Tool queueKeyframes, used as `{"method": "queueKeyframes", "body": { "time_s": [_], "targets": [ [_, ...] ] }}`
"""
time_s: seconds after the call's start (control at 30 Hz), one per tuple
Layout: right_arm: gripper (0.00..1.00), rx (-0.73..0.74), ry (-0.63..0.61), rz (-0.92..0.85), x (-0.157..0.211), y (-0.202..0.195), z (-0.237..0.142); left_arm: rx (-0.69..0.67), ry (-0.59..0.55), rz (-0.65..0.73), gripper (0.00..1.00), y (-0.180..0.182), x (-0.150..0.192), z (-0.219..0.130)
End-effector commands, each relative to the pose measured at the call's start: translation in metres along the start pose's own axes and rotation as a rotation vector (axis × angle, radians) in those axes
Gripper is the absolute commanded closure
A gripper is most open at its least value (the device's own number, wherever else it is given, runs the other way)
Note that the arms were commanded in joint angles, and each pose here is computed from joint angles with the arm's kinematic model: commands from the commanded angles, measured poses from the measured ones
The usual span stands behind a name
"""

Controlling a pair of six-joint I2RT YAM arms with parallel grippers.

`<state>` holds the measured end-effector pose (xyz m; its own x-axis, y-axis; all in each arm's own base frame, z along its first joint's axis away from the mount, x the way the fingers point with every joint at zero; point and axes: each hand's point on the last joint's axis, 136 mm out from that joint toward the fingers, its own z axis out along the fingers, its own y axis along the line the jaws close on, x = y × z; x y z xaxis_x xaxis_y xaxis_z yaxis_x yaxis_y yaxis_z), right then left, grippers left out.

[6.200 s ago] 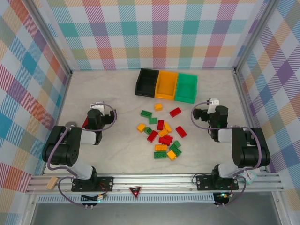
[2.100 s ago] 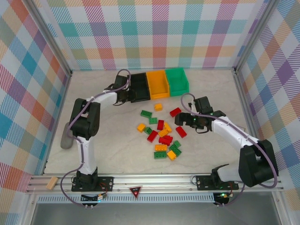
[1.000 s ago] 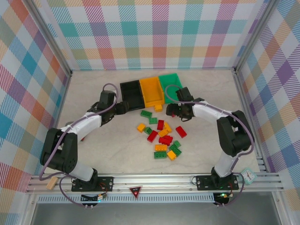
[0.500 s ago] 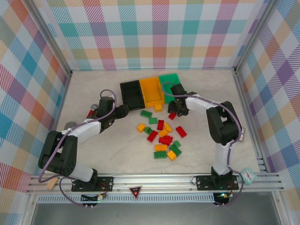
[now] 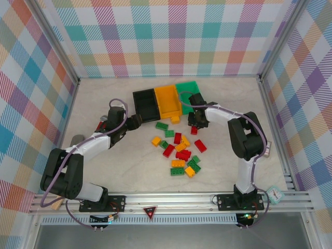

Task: Sort the legos into containers by color
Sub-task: Pick up the lego from the center of the table, then place the lego in the container.

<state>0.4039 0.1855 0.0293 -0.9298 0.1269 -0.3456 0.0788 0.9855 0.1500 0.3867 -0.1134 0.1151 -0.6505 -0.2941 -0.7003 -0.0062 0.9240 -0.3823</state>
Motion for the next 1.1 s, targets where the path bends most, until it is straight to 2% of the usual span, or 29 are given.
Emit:
{"method": "queueKeyframes", "body": {
  "time_s": [0.0, 0.1, 0.2, 0.43, 0.67, 0.73, 0.8, 0.83, 0.97, 1.07],
  "targets": [
    [0.72, -0.031, 0.006, -0.003, 0.007, 0.005, -0.010, -0.009, -0.039, -0.008, 0.33, 0.003, -0.009, -0.006],
    [0.72, -0.040, -0.028, -0.024, -0.004, 0.009, -0.022, -0.025, -0.044, -0.008, 0.33, 0.006, -0.009, -0.008],
    [0.71, -0.043, -0.072, -0.064, -0.033, 0.016, -0.037, -0.038, -0.045, -0.014, 0.33, 0.008, -0.009, -0.007],
    [0.70, -0.060, -0.175, -0.128, -0.127, 0.035, -0.077, -0.042, -0.040, -0.022, 0.33, 0.009, -0.008, -0.004],
    [0.66, -0.005, -0.236, -0.169, -0.174, 0.042, -0.070, -0.053, -0.049, -0.017, 0.33, 0.011, -0.010, -0.005],
    [0.63, -0.007, -0.231, -0.188, -0.177, 0.045, -0.062, -0.059, -0.053, -0.018, 0.33, 0.013, -0.010, -0.006],
    [0.45, -0.029, -0.212, -0.195, -0.174, 0.051, -0.056, -0.064, -0.057, -0.021, 0.33, 0.014, -0.010, -0.007],
    [0.40, -0.036, -0.203, -0.194, -0.171, 0.051, -0.055, -0.061, -0.057, -0.023, 0.33, 0.014, -0.010, -0.007],
    [0.35, -0.091, -0.206, -0.223, -0.155, 0.061, -0.063, -0.062, -0.051, -0.032, 0.33, 0.015, -0.009, -0.005],
    [0.34, -0.130, -0.160, -0.253, -0.124, 0.067, -0.069, -0.064, -0.048, -0.037, 0.33, 0.015, -0.008, -0.004]
  ]
}}
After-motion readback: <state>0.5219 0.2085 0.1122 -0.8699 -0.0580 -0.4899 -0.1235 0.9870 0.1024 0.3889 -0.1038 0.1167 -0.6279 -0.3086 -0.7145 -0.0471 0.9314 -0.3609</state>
